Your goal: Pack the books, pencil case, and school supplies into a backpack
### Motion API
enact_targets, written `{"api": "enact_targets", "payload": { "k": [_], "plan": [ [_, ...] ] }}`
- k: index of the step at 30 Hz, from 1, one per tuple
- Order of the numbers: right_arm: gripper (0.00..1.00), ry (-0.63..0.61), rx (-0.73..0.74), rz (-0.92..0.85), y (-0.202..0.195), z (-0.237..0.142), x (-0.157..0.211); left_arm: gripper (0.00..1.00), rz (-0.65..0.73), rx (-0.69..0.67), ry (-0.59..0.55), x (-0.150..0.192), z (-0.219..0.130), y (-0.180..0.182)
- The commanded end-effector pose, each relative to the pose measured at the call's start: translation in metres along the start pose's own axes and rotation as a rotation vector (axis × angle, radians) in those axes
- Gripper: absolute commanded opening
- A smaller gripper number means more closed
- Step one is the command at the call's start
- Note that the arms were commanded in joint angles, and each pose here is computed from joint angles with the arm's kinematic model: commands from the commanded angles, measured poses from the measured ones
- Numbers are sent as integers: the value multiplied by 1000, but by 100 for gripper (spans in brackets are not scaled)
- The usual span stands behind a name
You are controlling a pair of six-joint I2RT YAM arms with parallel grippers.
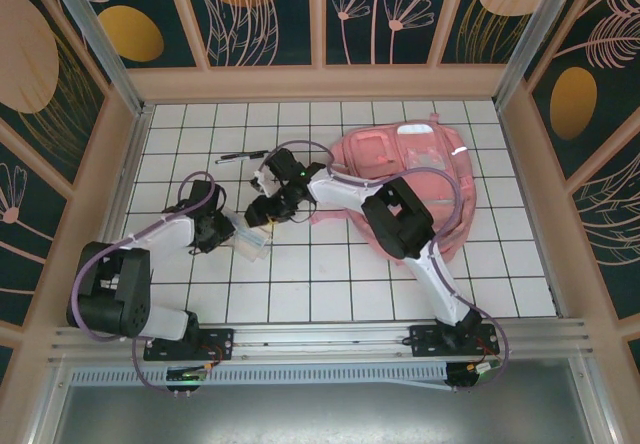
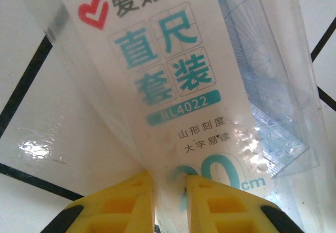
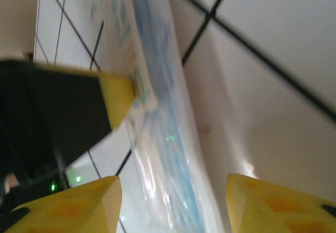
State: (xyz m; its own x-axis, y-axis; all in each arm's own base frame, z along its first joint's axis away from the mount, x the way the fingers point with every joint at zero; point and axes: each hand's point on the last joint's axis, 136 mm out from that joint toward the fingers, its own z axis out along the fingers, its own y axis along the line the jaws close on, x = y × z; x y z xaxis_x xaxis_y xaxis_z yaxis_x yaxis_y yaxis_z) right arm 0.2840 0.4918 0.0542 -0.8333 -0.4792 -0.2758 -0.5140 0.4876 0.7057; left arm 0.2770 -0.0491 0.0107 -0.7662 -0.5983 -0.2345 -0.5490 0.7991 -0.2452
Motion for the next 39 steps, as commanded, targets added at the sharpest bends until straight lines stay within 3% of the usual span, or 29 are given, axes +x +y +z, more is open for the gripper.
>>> {"api": "enact_targets", "payload": {
  "k": [1, 6, 11, 13, 17, 21, 23, 28, 30, 32, 35, 38, 39],
  "plan": [
    [56, -78, 56, -1, -15, 7, -28, 16, 34, -96, 68, 26, 21, 34],
    [55, -60, 11, -3, -20, 31, -35, 14, 58, -74, 86, 32, 23, 34],
    [49, 1, -113, 5, 1, 51, -22, 15, 86, -47, 62, 26, 15, 27],
    [37, 35, -169, -20, 17, 57, -12, 15, 97, -30, 41, 20, 8, 21],
    [22, 81, -239, -36, 37, 62, 1, 16, 113, 11, -4, 8, -7, 9],
    [0, 85, -261, -36, 48, 55, 0, 17, 126, 49, -27, -2, -22, -4],
    [0, 48, -207, -10, 44, 43, -8, 20, 137, 75, -36, -6, -32, -12],
    [0, -165, -80, 124, 36, -41, -33, 29, 240, 290, -85, -21, -91, -61],
    [0, -297, -38, 191, 23, -95, -38, 35, 402, 601, -100, -11, -137, -114],
    [0, -406, -16, 252, 9, -145, -34, 37, 541, 788, -140, 4, -175, -147],
    [0, -562, 36, 303, -12, -227, -18, 44, 733, 887, -222, 24, -205, -178],
    [0, -695, 160, 322, -45, -312, 5, 38, 844, 963, -241, 46, -215, -207],
    [0, -731, 217, 354, -61, -336, 15, 44, 895, 975, -250, 54, -217, -217]
  ]
}}
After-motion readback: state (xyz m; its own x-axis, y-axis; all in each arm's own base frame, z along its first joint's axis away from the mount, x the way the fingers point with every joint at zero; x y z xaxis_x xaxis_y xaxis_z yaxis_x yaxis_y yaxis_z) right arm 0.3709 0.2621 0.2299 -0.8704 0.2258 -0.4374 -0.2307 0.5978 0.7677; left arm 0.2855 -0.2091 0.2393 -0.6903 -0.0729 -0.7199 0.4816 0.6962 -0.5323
